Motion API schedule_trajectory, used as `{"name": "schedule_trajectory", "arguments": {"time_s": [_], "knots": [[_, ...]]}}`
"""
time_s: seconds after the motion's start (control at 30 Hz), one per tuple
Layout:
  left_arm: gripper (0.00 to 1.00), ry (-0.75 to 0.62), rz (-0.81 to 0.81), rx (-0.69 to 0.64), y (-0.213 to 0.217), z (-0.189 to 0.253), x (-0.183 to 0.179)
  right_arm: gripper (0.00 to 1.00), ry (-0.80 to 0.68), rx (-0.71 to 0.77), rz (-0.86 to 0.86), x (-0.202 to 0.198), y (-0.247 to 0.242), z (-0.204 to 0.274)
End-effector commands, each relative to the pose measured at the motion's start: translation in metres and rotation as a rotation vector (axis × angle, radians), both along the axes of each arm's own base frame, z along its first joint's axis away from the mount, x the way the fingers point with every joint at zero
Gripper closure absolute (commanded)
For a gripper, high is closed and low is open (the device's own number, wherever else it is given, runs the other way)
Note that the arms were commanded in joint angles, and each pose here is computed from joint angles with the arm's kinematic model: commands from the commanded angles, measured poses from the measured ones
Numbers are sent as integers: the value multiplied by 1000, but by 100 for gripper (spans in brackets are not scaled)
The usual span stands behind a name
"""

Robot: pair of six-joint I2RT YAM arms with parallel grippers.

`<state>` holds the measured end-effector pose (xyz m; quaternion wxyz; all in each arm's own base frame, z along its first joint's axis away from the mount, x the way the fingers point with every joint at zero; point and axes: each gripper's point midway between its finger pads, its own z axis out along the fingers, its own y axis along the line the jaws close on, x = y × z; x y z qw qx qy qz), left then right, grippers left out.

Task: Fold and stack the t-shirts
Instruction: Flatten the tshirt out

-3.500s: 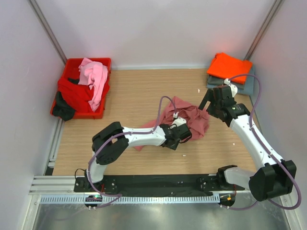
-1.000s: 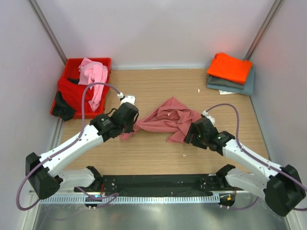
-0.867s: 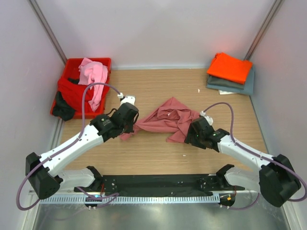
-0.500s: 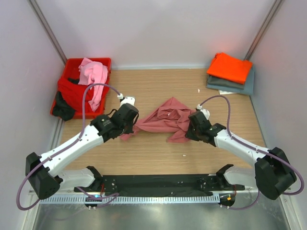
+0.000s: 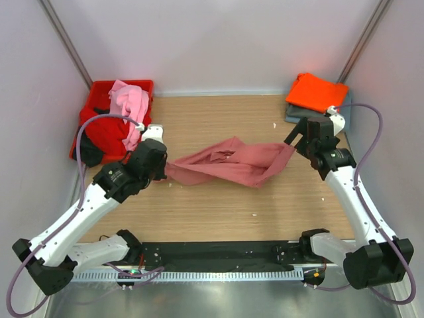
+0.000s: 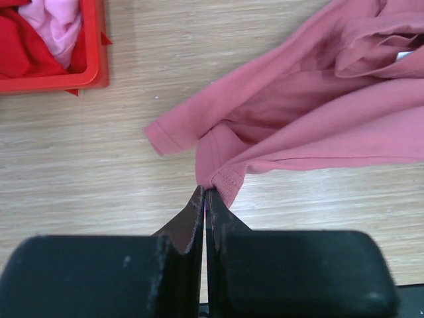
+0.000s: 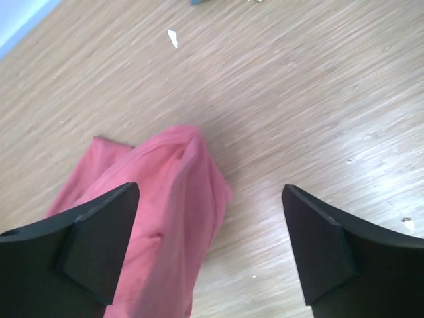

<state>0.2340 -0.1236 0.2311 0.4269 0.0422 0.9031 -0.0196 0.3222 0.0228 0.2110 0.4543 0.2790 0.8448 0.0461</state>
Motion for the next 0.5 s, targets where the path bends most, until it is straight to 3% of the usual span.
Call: {"name": "schedule_trajectory", "arguments": {"time_s": [0.0, 0.2, 0.37, 0.47], "knots": [[100, 31, -3, 54, 9, -13, -4, 0, 143, -21, 72, -14, 7, -29], [100, 64, -15, 61, 7, -37, -6, 0, 136, 71, 174, -42, 31, -41], [100, 85, -28, 62, 2, -45, -5, 1, 214, 104, 237, -77, 51, -67], [100, 95, -36, 62, 1, -48, -6, 10, 279, 159, 275, -99, 67, -105]]}}
